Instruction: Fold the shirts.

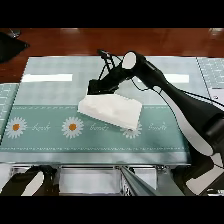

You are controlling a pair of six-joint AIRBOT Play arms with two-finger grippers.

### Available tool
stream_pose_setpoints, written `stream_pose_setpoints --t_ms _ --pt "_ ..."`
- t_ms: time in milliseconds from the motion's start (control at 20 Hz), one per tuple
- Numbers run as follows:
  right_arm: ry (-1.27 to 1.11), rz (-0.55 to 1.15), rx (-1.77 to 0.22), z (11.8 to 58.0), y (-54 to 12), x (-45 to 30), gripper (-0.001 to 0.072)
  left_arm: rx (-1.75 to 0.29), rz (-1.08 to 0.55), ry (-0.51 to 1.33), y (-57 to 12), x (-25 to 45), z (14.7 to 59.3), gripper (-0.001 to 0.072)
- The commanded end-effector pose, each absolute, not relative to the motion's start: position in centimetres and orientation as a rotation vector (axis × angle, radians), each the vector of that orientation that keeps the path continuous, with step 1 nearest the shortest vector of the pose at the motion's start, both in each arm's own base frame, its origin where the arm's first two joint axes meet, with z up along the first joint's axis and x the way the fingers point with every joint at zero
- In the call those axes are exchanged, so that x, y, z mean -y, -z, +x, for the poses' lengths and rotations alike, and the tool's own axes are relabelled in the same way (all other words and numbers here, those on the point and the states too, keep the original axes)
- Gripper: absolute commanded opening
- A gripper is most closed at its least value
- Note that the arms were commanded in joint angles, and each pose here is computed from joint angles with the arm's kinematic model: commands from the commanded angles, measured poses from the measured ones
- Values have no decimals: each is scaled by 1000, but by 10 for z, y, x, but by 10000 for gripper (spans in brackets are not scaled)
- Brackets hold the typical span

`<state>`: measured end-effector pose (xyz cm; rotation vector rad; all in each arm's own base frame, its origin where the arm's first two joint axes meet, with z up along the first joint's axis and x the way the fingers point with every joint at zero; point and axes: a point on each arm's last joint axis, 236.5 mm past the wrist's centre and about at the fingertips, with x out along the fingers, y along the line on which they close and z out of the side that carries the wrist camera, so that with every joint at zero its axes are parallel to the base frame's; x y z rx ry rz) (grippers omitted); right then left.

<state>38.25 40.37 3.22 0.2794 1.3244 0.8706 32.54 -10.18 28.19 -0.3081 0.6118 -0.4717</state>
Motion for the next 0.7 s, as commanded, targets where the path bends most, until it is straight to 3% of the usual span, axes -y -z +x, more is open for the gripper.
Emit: stream_pose_setpoints --t_ms 0,150,250,350,450,550,650 --pt "-918 252 -1361 389 -68 -363 630 -634 -333 410 -238 91 313 20" --pt "-623 94 -1228 408 -140 -217 631 -690 -352 351 -209 73 316 20" --pt "-292 47 -1187 390 -141 -111 631 -722 -357 345 -193 71 314 20" --pt "-78 192 -1145 362 -92 -60 630 -796 -378 360 -162 79 307 20" --pt "35 503 -1140 325 -8 -59 630 -895 -415 408 -122 99 293 20" --pt "-10 773 -1203 300 48 -97 630 -971 -453 455 -89 121 279 20" --pt "-162 888 -1286 293 68 -143 630 -994 -490 488 -72 139 273 20"
